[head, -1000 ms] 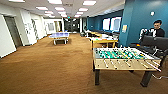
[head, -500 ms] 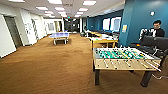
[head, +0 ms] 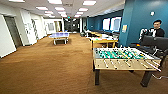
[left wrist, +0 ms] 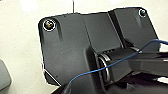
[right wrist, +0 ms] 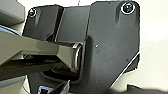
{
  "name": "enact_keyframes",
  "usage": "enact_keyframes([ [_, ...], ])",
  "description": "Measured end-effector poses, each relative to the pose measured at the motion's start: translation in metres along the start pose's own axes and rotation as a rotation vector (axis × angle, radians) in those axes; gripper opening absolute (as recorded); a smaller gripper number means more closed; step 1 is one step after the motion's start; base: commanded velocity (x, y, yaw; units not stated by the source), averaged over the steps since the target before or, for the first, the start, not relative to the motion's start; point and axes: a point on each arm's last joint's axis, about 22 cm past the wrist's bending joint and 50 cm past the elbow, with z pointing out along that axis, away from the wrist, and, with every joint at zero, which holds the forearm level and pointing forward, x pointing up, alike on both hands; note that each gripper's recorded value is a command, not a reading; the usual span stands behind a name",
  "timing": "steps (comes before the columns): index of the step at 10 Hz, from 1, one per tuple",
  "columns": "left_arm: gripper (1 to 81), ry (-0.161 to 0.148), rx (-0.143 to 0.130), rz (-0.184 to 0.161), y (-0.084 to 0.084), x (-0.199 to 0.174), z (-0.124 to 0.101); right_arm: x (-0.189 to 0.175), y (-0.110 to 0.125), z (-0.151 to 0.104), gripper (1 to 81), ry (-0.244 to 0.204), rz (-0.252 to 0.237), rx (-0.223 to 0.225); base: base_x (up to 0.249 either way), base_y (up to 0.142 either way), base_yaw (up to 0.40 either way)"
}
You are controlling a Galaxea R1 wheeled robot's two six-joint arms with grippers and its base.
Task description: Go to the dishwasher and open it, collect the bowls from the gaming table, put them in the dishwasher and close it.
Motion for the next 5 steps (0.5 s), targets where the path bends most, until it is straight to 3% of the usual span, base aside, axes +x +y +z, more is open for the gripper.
enact_keyframes([
  [5, 81.1, 0.005, 0.003, 0.002, -0.0022, 0.0046, -0.0002, 0.0, 0.0, 0.0, 81.1, 0.0, 0.0, 0.0, 0.0, 0.0, 0.0],
])
